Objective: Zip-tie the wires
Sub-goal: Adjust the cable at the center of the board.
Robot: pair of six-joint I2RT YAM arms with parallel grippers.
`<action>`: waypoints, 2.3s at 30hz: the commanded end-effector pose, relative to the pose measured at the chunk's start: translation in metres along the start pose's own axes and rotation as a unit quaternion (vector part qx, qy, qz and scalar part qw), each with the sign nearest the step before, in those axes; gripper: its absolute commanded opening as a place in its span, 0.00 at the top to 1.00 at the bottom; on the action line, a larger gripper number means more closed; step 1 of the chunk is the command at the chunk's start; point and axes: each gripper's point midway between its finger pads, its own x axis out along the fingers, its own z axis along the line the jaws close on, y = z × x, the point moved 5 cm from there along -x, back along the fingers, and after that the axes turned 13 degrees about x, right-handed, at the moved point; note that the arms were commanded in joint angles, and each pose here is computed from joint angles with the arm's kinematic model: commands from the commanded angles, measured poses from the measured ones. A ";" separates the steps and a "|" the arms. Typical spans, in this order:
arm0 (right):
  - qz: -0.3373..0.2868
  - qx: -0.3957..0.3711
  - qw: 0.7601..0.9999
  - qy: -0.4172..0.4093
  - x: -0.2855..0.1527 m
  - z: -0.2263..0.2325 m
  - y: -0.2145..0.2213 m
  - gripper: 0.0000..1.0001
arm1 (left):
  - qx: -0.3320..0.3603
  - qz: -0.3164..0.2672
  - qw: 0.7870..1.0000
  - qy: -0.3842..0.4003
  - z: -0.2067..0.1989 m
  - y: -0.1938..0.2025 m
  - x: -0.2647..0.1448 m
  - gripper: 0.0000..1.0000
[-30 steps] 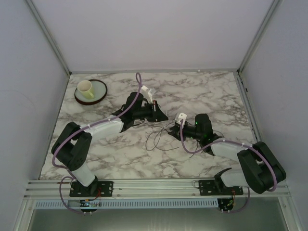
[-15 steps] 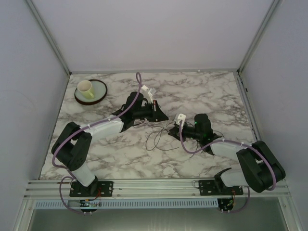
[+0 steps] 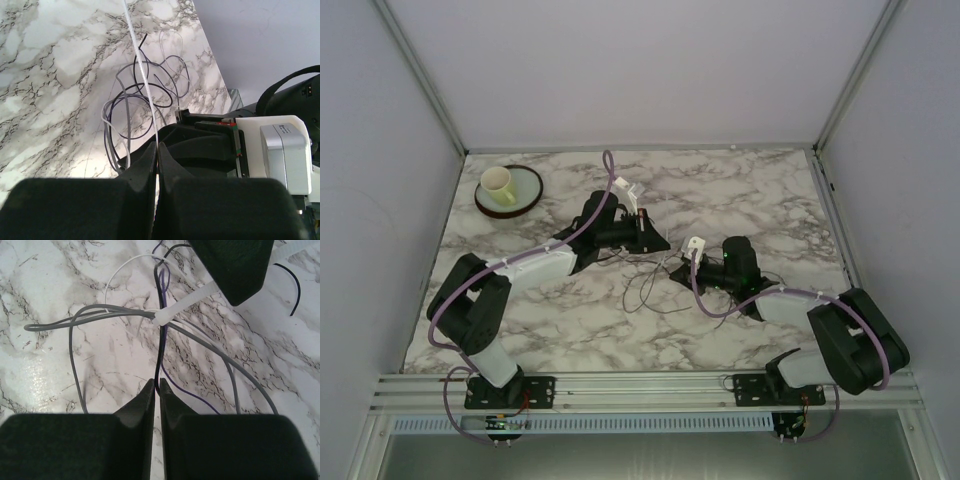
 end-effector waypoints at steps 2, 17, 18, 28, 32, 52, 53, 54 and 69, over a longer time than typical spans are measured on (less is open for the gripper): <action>-0.031 -0.027 0.999 -0.010 0.004 -0.003 -0.022 0.99 | 0.010 -0.015 1.000 0.023 -0.014 -0.014 -0.001 1.00; -0.027 -0.009 0.999 0.040 -0.021 0.000 -0.017 1.00 | 0.012 -0.031 0.999 -0.009 -0.001 -0.027 -0.029 1.00; -0.029 -0.006 0.999 0.042 -0.022 0.001 -0.017 1.00 | 0.013 -0.033 0.999 -0.010 -0.001 -0.029 -0.031 1.00; -0.054 0.020 0.995 0.076 -0.033 0.001 -0.017 1.00 | 0.016 -0.049 0.998 -0.034 0.008 -0.044 -0.055 1.00; -0.066 0.029 0.993 0.090 -0.039 0.001 -0.017 1.00 | 0.018 -0.058 0.997 -0.041 0.010 -0.051 -0.064 1.00; -0.090 0.089 0.983 0.135 -0.052 -0.003 0.000 1.00 | 0.037 -0.088 0.994 -0.061 0.012 -0.091 -0.093 1.00; -0.091 0.090 0.982 0.137 -0.053 -0.003 0.001 1.00 | 0.038 -0.089 0.993 -0.062 0.013 -0.092 -0.093 1.00; -0.091 0.091 0.982 0.139 -0.054 -0.003 0.002 1.00 | 0.038 -0.089 0.993 -0.062 0.013 -0.093 -0.094 1.00; -0.098 0.120 0.975 0.162 -0.059 -0.008 0.011 1.00 | 0.053 -0.101 0.990 -0.077 0.017 -0.112 -0.106 1.00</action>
